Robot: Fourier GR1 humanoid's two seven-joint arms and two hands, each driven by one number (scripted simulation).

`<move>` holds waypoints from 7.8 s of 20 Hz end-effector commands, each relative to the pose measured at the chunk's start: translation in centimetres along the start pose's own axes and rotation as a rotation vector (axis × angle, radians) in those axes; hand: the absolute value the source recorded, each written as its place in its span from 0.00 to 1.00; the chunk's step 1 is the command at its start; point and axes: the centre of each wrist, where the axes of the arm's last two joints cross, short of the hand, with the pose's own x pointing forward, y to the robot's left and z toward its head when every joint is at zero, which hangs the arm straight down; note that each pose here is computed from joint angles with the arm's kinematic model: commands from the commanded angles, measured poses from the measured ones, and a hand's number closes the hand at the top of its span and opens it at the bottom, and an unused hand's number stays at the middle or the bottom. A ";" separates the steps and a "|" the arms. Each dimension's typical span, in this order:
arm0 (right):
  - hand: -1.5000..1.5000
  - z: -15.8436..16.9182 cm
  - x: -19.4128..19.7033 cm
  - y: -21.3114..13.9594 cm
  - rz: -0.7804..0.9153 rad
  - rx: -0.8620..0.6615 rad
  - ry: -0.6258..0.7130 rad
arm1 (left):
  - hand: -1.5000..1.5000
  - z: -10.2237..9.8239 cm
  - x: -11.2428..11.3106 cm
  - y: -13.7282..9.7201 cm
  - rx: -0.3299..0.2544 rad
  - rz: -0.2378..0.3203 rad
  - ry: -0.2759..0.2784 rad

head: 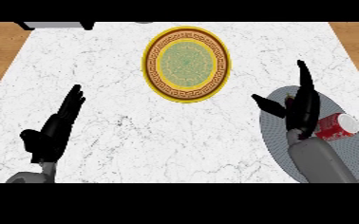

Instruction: Pick the eggplant from the placemat and place it in the plate

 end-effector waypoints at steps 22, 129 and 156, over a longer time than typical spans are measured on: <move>0.00 -1.2 5.2 -6.2 0.588 0.376 0.512 | 0.50 -1.5 0.5 2.0 -0.003 0.009 -0.017; 0.00 -5.1 19.6 11.6 -0.108 0.562 -0.318 | 0.50 -0.3 -1.6 -0.1 -0.033 -0.001 -0.023; 0.00 -14.6 -1.5 -2.1 -0.528 0.548 -0.308 | 0.50 -1.1 0.9 -0.6 -0.058 0.006 -0.028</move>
